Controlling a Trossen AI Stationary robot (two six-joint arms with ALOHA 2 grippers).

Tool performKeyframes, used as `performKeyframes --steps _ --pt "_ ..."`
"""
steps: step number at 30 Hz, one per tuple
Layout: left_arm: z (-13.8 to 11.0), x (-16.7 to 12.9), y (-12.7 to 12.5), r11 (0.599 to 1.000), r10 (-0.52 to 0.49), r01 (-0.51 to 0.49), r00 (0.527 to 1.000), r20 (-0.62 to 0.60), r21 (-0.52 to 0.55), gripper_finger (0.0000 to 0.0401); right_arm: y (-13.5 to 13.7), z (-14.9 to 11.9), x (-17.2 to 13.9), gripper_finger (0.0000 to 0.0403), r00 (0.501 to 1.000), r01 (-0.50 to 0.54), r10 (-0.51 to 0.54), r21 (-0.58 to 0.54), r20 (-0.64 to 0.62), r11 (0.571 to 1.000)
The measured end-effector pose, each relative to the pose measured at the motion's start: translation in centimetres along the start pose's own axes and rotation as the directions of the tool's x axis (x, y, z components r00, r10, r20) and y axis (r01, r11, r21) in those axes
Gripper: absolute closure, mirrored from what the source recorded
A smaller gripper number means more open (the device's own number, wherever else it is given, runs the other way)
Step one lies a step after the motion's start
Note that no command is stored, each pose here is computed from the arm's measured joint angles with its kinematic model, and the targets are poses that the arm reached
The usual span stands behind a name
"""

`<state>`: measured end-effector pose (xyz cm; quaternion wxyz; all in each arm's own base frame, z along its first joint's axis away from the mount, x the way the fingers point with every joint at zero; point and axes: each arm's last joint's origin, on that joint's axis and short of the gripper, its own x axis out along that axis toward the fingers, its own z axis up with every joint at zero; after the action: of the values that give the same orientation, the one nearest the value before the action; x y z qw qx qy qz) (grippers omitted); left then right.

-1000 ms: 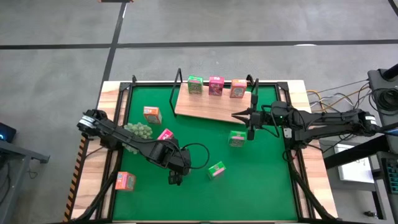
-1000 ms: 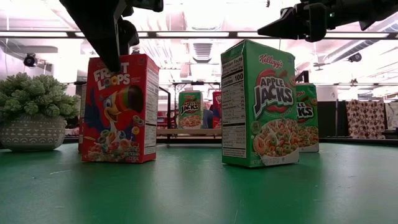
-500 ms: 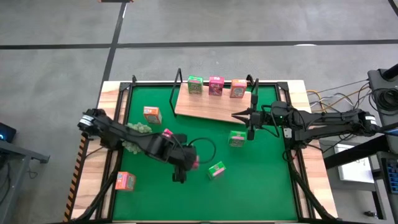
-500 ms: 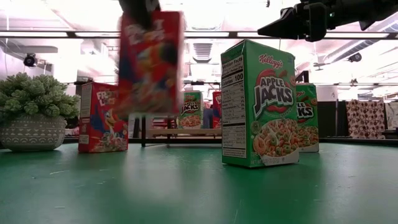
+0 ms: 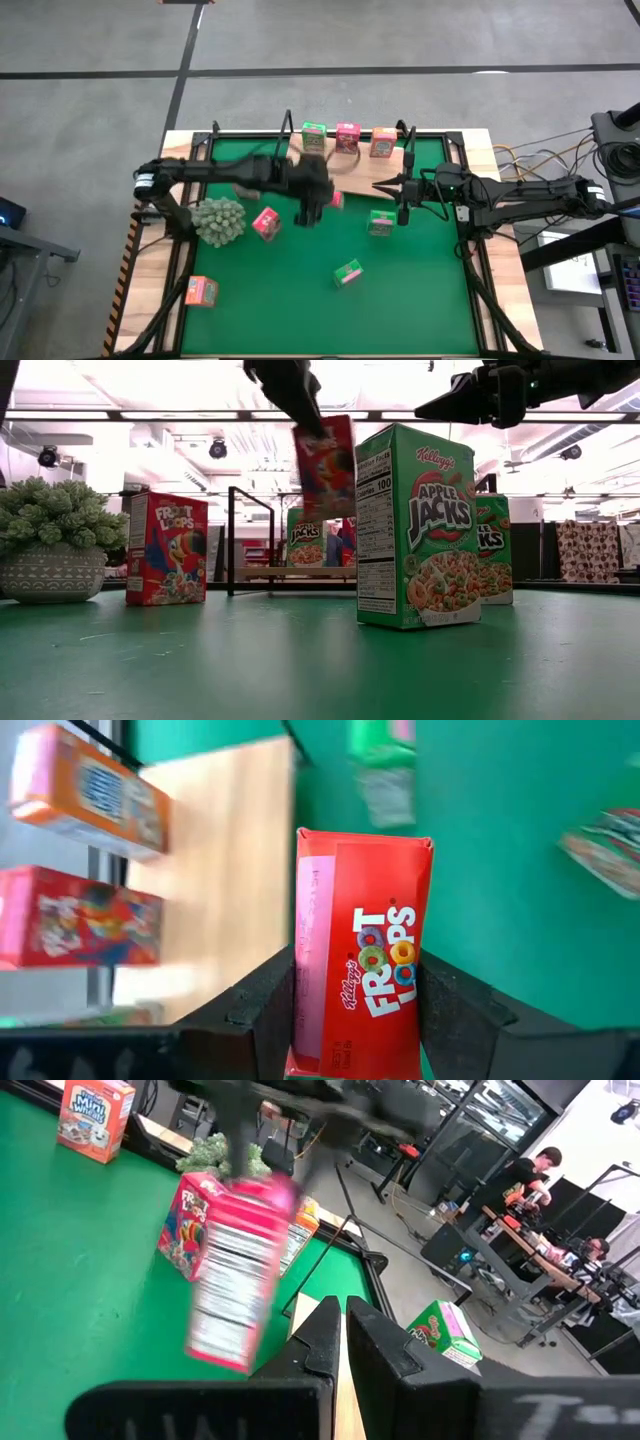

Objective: Stack cereal on shelf
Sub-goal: Put the bottom right red cereal box on the shelf aligned with the other red cereal box

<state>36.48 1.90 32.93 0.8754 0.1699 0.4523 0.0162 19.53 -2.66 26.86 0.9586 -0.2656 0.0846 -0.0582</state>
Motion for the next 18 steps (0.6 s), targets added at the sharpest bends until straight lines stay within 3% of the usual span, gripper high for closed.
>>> performKeyframes --steps 10,18 --pt "-1.8 0.8 8.4 0.991 0.101 -0.088 0.986 0.132 -0.102 0.0240 0.1 -0.1 0.0 0.0390 1.000 -0.006 0.006 -0.003 -0.013 1.000" --pt "-3.4 4.8 11.1 0.995 0.069 -0.060 0.992 0.110 -0.086 0.0240 0.1 -0.1 0.0 0.0390 1.000 -0.006 0.006 -0.003 -0.012 1.000"
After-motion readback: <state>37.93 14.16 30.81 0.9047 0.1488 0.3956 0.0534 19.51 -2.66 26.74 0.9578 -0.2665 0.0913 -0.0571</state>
